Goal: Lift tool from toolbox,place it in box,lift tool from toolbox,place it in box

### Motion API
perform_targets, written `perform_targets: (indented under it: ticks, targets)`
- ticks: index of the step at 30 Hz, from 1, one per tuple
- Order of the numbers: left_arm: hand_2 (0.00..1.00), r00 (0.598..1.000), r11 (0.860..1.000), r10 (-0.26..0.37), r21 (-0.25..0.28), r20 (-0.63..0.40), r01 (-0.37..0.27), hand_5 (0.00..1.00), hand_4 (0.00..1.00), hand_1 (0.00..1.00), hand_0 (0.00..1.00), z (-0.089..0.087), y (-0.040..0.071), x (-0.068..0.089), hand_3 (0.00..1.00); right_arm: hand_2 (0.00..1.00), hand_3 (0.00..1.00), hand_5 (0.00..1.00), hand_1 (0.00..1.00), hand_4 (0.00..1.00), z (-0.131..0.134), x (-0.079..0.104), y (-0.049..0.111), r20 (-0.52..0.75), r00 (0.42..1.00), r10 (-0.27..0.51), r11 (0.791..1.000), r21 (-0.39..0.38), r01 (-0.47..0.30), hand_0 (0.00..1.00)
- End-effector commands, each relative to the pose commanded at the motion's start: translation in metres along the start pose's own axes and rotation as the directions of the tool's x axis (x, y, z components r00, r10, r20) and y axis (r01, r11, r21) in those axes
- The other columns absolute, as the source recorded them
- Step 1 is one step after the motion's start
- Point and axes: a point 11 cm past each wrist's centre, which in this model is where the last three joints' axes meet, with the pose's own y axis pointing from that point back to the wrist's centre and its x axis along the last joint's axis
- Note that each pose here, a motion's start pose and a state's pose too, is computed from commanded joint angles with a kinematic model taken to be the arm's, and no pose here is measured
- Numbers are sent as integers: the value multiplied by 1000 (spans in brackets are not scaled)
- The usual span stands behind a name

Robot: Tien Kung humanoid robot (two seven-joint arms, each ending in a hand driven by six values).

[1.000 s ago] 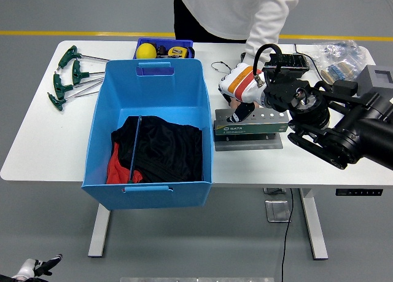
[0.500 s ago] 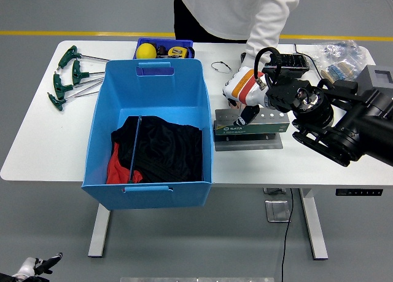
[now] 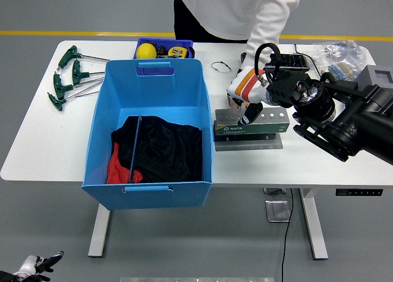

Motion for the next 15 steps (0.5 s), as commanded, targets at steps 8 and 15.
perform_targets:
  ticks: [8,15]
  targets:
    - [665,1000,1000,-2,2,3,2,711,734,550,648,-1,0,-1,691,588,456,626,526,929,1,-7,0,5,999,-33,999,14,33,569]
    - [665,1000,1000,-3,1,1,3,712,734,549,648,-1,0,-1,692,490,435,626,433,931,3,-5,1,-10,1000,-27,999,22,27,525]
